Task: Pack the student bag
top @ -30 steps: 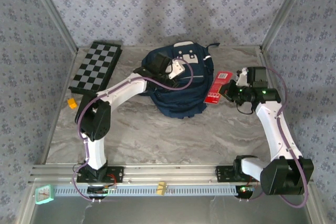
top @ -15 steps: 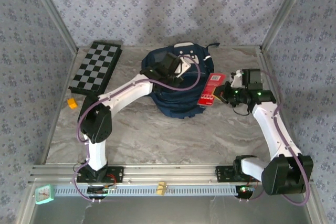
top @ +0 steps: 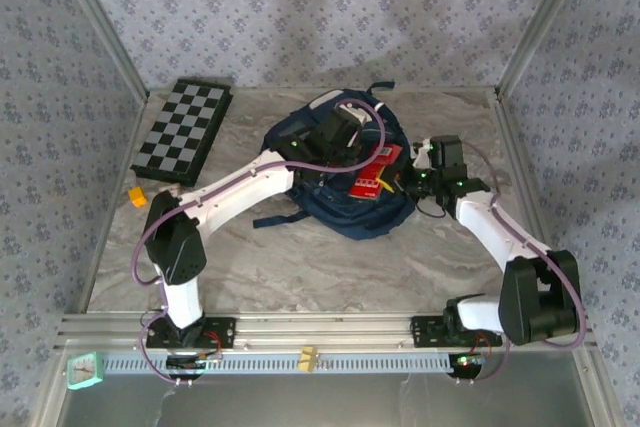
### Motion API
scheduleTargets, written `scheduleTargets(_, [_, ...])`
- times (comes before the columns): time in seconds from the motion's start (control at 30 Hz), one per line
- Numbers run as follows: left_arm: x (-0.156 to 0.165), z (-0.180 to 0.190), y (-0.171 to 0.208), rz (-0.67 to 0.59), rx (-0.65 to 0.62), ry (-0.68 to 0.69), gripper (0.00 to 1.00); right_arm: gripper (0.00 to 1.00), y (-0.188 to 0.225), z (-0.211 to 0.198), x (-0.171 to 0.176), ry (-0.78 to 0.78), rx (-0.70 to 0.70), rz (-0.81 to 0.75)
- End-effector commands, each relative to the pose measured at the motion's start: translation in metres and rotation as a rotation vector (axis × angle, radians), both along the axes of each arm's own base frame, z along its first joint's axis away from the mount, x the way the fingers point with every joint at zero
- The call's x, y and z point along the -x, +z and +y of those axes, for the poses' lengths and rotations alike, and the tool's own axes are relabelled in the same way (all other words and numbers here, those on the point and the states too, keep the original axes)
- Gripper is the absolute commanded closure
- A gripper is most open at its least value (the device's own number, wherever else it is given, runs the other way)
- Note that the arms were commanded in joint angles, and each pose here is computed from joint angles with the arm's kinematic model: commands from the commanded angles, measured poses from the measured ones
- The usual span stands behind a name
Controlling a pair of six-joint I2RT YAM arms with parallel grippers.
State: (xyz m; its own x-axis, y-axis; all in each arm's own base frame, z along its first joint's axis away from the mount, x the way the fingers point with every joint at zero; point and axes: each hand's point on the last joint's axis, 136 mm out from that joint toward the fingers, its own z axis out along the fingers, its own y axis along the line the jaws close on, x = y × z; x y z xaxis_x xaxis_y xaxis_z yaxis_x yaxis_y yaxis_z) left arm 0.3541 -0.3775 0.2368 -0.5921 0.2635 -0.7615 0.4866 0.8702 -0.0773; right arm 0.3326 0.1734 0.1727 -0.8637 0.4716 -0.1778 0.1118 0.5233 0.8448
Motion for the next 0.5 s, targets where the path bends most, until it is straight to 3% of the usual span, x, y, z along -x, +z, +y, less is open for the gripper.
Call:
scheduleTargets(0.0, [0.003, 0.007, 0.051, -0.065, 0.112, 0.06, 1.0, 1.0, 0.028, 0.0, -0.036, -0.097, -0.038, -0.132])
scheduleTargets(0.23, [0.005, 0.004, 0.051, -0.05, 0.13, 0.044, 1.0, 0.98, 0.028, 0.011, -0.074, -0.259, -0.09, -0.199])
scheduleTargets(0.37, [-0.001, 0.009, 0.051, -0.038, 0.149, 0.081, 1.0, 0.96, 0.019, 0.04, -0.073, -0.225, -0.077, -0.186])
scheduleTargets(0.47, [-0.006, 0.012, 0.047, -0.019, 0.18, 0.105, 1.0, 0.82, 0.007, 0.048, -0.066, -0.242, -0.029, -0.18])
